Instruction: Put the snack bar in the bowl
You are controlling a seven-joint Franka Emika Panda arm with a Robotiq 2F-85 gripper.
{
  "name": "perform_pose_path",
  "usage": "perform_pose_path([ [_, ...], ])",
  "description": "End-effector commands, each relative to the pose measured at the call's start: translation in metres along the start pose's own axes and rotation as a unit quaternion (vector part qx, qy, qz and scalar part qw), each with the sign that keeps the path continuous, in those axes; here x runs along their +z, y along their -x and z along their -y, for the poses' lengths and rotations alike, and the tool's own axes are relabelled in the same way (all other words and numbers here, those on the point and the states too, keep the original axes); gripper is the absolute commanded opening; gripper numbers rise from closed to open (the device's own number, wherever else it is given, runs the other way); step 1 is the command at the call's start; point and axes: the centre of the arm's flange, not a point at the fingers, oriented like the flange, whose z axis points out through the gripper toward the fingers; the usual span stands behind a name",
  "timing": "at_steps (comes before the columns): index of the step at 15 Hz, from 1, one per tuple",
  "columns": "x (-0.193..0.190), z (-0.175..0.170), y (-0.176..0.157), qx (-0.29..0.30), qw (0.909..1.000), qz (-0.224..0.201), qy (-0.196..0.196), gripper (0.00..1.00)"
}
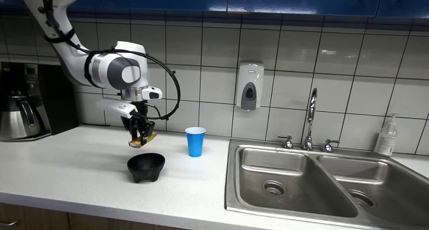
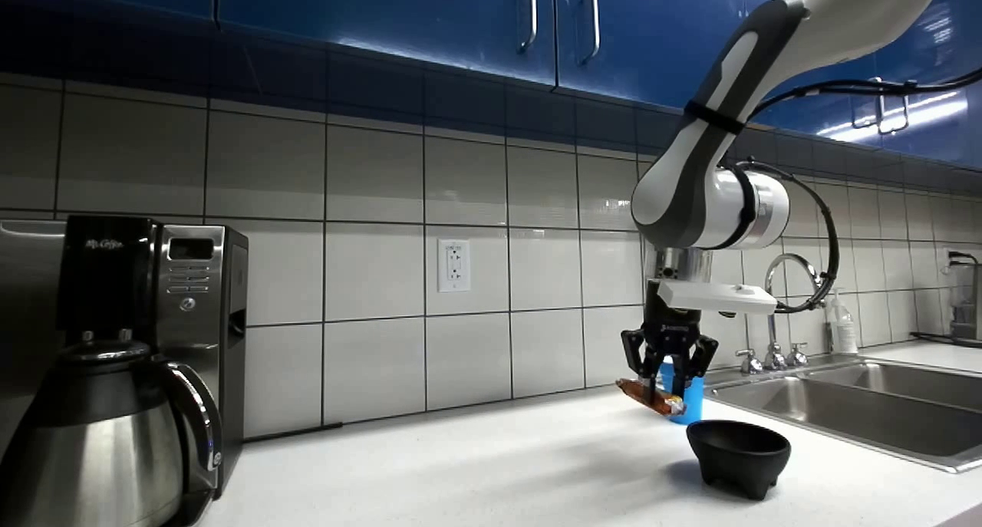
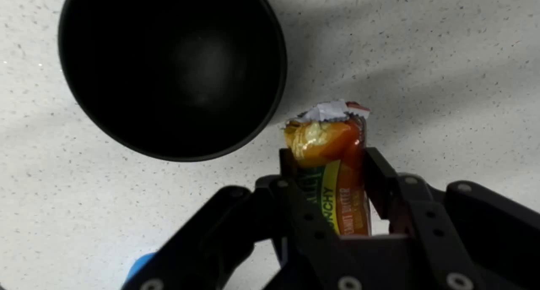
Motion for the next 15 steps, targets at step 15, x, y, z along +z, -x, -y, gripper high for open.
perform_pose_path([
  [15,0.003,-0.051,0.041,-0.064,0.9979,0.005,-0.008,0.18],
])
